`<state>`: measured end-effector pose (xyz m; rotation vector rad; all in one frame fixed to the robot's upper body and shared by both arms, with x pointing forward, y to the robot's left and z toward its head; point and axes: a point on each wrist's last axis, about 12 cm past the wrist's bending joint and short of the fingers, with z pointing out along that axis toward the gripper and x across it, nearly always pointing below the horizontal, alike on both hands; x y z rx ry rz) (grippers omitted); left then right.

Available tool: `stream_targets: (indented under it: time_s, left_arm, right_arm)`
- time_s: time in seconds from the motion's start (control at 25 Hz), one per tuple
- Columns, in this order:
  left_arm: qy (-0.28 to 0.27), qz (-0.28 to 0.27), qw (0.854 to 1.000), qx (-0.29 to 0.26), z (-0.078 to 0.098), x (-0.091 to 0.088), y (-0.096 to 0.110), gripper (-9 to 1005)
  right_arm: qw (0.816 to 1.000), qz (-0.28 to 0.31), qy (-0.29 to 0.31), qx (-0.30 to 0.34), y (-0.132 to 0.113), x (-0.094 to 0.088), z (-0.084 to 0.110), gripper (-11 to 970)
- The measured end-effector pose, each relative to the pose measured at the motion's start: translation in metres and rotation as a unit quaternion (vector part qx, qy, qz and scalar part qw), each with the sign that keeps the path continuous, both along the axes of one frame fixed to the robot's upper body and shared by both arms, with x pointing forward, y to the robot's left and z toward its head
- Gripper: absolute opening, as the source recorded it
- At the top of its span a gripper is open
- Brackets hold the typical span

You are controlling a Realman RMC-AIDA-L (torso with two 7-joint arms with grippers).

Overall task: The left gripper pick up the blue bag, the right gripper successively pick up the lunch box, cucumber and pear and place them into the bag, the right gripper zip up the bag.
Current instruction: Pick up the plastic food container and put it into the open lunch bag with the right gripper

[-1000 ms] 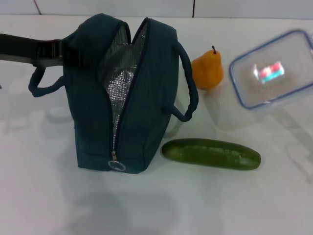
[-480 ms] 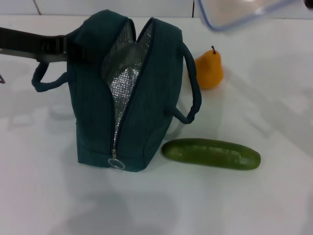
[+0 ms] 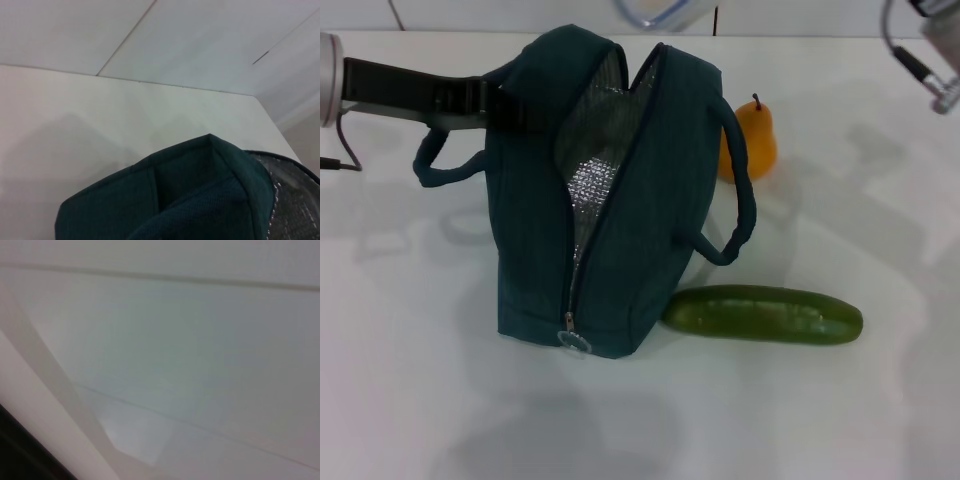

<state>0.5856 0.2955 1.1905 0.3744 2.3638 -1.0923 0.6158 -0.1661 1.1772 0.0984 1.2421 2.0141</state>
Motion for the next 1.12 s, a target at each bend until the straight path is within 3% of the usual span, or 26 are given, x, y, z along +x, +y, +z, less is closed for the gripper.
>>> stream_targets:
  time_s: [0.2,0.64,1.12]
  left_arm:
    - [-0.007,0.0,1.0,-0.001,0.001,0.001,0.0,45]
    - [-0.017,0.014,1.0,0.002,0.0,0.003,0.003,45]
    - [-0.015,0.016,1.0,0.001,-0.002,0.002,0.004,45]
  right_arm:
    - [0.999,0.004,0.007,-0.04,0.011,0.004,-0.004,153]
    - [0.991,-0.001,0.052,-0.126,0.01,-0.007,-0.041,172]
    - [0.987,-0.01,0.041,-0.155,0.005,-0.008,-0.047,193]
